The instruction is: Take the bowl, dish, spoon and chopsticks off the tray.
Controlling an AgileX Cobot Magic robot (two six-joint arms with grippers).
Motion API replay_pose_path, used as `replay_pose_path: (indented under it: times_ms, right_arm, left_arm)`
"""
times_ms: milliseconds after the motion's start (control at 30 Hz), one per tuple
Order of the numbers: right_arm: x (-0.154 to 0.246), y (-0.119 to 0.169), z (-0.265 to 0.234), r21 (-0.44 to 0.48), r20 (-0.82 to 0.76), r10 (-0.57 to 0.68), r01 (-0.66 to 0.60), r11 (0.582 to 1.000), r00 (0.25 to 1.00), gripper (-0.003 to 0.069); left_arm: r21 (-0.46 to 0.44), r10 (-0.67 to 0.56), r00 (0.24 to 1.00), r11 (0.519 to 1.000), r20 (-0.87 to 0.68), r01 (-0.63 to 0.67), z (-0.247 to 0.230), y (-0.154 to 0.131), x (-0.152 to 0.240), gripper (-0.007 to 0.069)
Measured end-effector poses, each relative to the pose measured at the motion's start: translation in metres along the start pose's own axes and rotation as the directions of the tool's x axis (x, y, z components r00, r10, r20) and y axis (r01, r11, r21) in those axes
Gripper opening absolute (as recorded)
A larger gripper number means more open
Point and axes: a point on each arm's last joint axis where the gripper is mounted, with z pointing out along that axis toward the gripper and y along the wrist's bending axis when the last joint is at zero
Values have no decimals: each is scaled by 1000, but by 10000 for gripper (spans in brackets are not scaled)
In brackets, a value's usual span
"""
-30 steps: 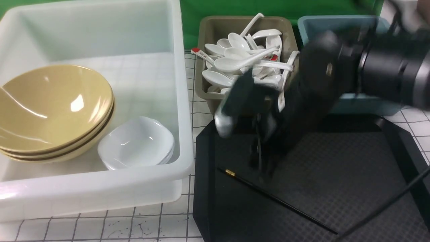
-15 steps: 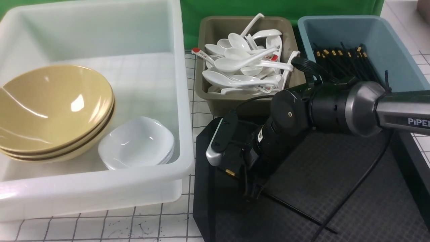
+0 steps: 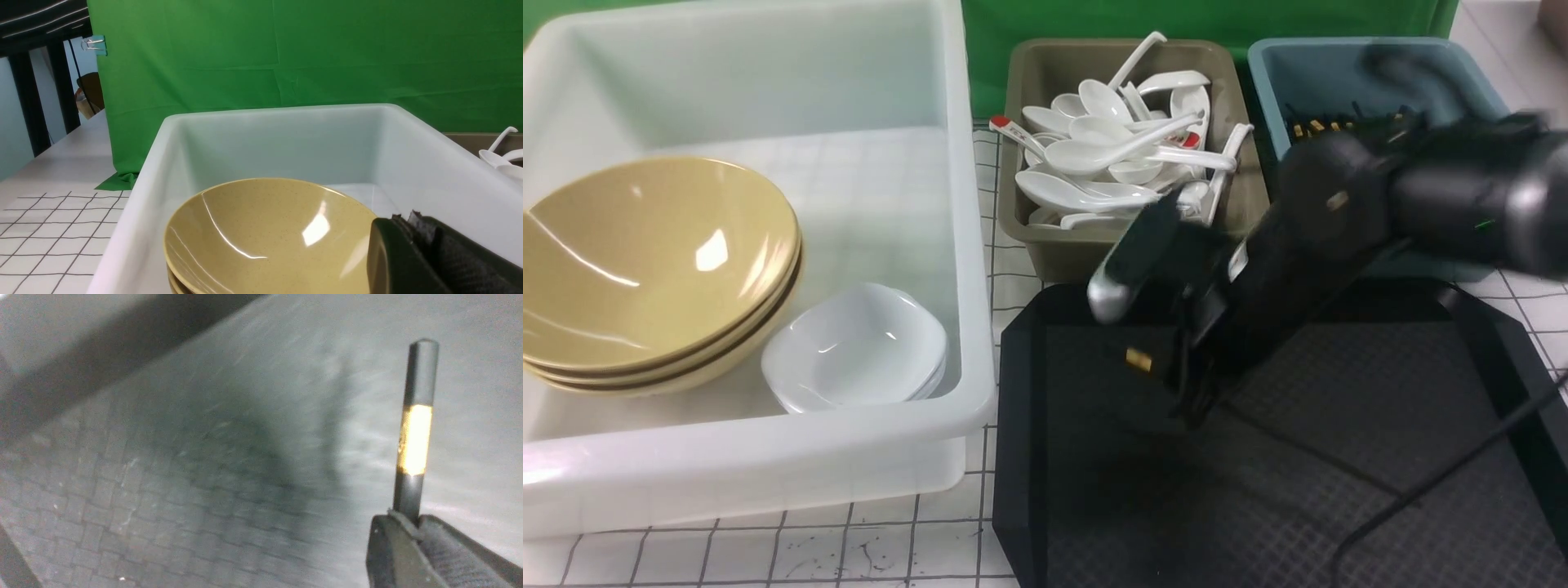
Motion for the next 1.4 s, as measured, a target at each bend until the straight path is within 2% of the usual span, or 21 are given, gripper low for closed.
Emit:
replay_pose_path:
  times_ms: [67, 133, 200, 233, 267, 300, 367, 400, 467, 567, 600, 633, 767, 867, 933, 1033, 1067, 1133, 1267, 1300, 1400]
  right_arm:
    - [-5, -4, -33, 62, 108, 6, -13, 998, 994, 80]
    - [-16, -18, -93, 223, 363, -30, -55, 973, 931, 80]
    - [-20, -32, -124, 320, 495, -61, -117, 940, 867, 80]
    - [-24, -47, -145, 390, 599, -86, -197, 899, 796, 80]
    - [-23, -57, -152, 412, 637, -84, -246, 877, 766, 80]
    - [-22, -74, -161, 432, 700, -80, -332, 839, 710, 80]
    - [-21, -96, -158, 441, 750, -72, -417, 795, 657, 80]
    - [-16, -117, -144, 444, 766, -51, -470, 763, 641, 80]
    - [-9, -140, -121, 432, 775, -5, -524, 734, 632, 81]
    - [12, -172, -67, 359, 750, 174, -614, 703, 638, 113]
    - [22, -181, -51, 325, 732, 252, -650, 687, 632, 146]
    - [24, -184, -47, 320, 727, 269, -658, 681, 632, 146]
    - [44, -191, -40, 251, 676, 429, -734, 631, 600, 263]
    - [45, -178, -82, 249, 663, 434, -727, 641, 610, 267]
    - [43, -156, -127, 287, 668, 363, -675, 680, 650, 232]
    - [46, -104, -193, 351, 707, 203, -585, 731, 678, 134]
    - [48, -95, -198, 358, 708, 183, -570, 739, 682, 119]
    - [66, -48, -226, 376, 744, 98, -535, 756, 661, 46]
    - [116, 14, -235, 390, 808, -4, -530, 753, 590, 36]
    - [117, 14, -231, 390, 805, 1, -530, 753, 593, 36]
    - [160, 45, -213, 408, 847, -70, -558, 722, 527, 36]
  left_arm:
    - [0, 0, 1000, 1000, 0, 0, 0, 0, 0, -6]
    - [0, 0, 1000, 1000, 0, 0, 0, 0, 0, -6]
    - [1, 0, 1000, 1000, 1, 0, 0, 0, 0, -6]
    - [2, 0, 1000, 1000, 2, 0, 0, 0, 0, -6]
    - [2, 0, 1000, 1000, 3, 0, 0, 0, 0, -6]
    - [4, 0, 1000, 1000, 5, 0, 0, 0, 0, -6]
    - [6, 0, 1000, 1000, 7, 0, 0, -1, -1, -6]
    - [6, 0, 1000, 1000, 7, 0, 0, -1, -1, -6]
    - [6, 0, 1000, 1000, 7, 0, 0, -1, -1, -6]
    - [3, 12, 1000, 1000, 9, -12, 0, 0, -1, -6]
    - [1, 21, 1000, 1000, 11, -21, 0, 0, -1, -6]
    - [0, 22, 1000, 1000, 11, -22, 0, 0, -1, -6]
    - [-1, 31, 999, 1000, 13, -31, 0, 0, -1, -6]
    - [-1, 36, 999, 999, 13, -36, 0, 0, -1, -6]
    - [-1, 37, 999, 999, 13, -37, 0, 0, -1, -6]
    - [-1, 37, 999, 999, 13, -37, 0, 0, -1, -6]
    - [-1, 37, 999, 999, 13, -37, 0, 0, -1, -6]
    - [-1, 37, 999, 999, 13, -37, 0, 0, -1, -6]
    - [-1, 37, 999, 999, 13, -37, 0, 0, -1, -6]
    - [-1, 37, 999, 999, 13, -37, 0, 0, -1, -6]
    - [-1, 37, 999, 999, 13, -37, 0, 0, -1, -6]
